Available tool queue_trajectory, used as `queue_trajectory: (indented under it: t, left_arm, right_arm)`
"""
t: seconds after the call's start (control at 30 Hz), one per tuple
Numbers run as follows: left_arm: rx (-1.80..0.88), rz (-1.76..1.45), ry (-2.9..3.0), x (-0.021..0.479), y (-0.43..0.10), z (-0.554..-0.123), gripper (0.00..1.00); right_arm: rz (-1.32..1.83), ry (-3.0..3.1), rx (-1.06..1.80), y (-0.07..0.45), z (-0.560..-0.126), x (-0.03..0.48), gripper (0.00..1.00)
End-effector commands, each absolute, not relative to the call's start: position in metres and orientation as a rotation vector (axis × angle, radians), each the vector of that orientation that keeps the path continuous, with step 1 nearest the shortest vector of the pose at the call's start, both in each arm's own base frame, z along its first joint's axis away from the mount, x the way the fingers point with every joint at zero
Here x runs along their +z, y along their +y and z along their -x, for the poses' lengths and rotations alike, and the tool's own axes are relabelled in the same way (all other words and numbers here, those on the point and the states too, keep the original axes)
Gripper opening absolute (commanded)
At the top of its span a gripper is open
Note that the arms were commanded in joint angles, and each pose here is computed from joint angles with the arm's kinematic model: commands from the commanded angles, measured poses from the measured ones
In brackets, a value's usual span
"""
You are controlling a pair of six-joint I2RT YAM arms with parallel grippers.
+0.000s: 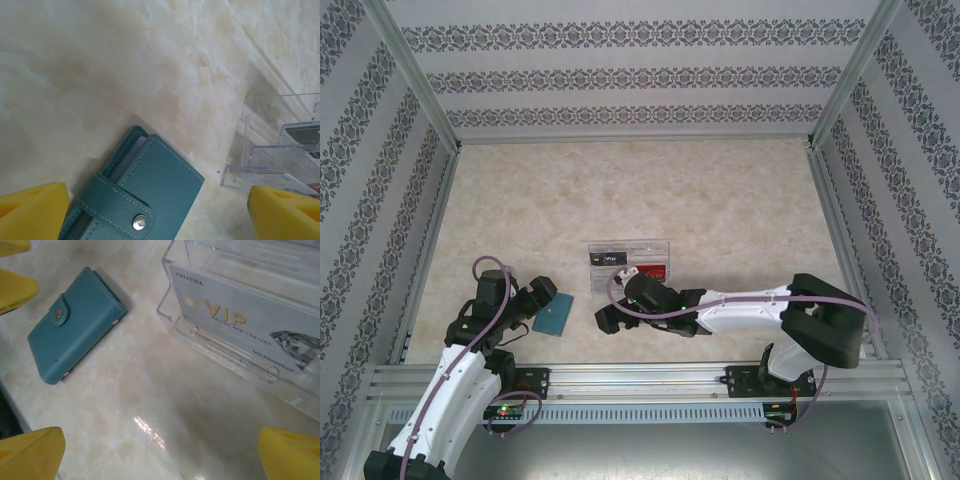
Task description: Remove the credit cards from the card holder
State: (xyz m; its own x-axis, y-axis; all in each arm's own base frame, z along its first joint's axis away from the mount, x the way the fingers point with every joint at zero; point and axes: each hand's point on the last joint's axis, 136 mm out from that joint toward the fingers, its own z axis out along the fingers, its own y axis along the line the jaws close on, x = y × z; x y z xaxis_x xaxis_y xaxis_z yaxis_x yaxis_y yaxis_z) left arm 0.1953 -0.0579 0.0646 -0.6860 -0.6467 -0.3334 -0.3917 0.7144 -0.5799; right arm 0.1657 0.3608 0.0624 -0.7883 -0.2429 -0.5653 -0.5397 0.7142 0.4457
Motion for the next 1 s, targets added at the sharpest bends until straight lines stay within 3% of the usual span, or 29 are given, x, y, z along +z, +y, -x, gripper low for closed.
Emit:
queue_trajectory:
  t: [0.0, 0.47, 0.97]
  left_arm:
    - [-0.632, 0.759, 2.369, 0.074, -0.057, -0.198, 0.93]
    - [-0.608, 0.738, 2.366, 0.079, -0.055, -0.199, 0.93]
    - [-0.602, 0.726, 2.377, 0.075, -0.055, -0.2, 0.93]
  right_arm:
    - [0.547, 2.419, 0.877, 0.378, -0.174, 0.071, 0.98]
    - [0.493, 2.465, 0.771, 0.376, -0.207, 0.041, 0.98]
    - [0.494, 2.461, 0.795, 0.391, -0.234, 0.041, 0.98]
